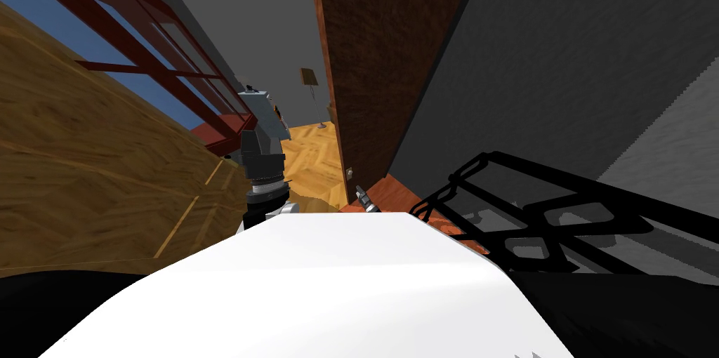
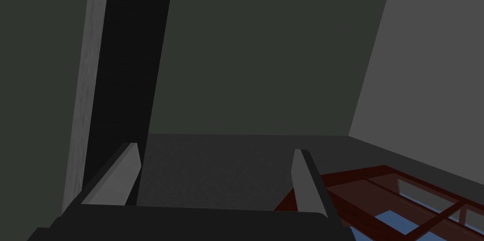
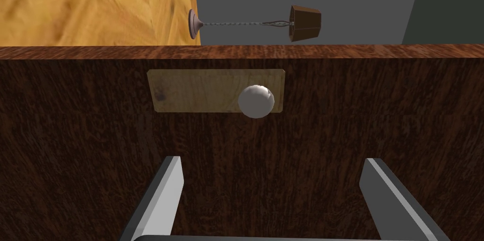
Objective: Push the door open
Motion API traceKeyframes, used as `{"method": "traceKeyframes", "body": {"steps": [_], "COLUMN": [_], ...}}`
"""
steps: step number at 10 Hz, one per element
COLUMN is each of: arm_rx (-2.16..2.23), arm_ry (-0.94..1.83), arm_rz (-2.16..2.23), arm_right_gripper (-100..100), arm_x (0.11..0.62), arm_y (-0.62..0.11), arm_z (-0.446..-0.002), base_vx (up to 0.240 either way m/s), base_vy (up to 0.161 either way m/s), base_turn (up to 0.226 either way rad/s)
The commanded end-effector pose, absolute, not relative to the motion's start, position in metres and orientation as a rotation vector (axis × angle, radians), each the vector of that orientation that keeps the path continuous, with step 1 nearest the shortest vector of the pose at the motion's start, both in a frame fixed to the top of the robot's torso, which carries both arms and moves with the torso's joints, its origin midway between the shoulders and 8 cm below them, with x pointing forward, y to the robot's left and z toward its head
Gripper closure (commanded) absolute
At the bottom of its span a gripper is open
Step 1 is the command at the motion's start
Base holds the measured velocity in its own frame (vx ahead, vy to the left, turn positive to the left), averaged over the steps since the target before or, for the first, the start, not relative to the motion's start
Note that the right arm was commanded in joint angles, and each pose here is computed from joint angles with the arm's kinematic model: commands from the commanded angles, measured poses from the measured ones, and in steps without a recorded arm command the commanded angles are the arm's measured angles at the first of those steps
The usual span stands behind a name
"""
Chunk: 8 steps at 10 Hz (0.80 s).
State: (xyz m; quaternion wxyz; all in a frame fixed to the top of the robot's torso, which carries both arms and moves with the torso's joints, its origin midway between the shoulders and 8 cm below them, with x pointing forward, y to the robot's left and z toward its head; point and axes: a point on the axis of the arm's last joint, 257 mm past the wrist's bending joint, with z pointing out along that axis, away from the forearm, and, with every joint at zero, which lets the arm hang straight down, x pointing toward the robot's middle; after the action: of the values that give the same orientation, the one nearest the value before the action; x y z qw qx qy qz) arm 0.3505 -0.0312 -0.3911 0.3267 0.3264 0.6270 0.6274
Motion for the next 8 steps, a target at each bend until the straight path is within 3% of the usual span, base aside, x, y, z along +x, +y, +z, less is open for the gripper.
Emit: {"method": "traceKeyframes", "body": {"steps": [1, 8], "arm_rx": [0.855, 0.847], "arm_ry": [1.643, 1.651], "arm_rz": [1.644, 1.651], "arm_right_gripper": [-100, -100], "arm_x": [0.3505, 0.3491], "arm_y": [-0.0312, -0.0309], "arm_z": [-0.3912, -0.3913], "base_vx": [0.0, 0.009], "base_vy": [0.0, -0.001], "base_turn": [0.0, -0.01]}}
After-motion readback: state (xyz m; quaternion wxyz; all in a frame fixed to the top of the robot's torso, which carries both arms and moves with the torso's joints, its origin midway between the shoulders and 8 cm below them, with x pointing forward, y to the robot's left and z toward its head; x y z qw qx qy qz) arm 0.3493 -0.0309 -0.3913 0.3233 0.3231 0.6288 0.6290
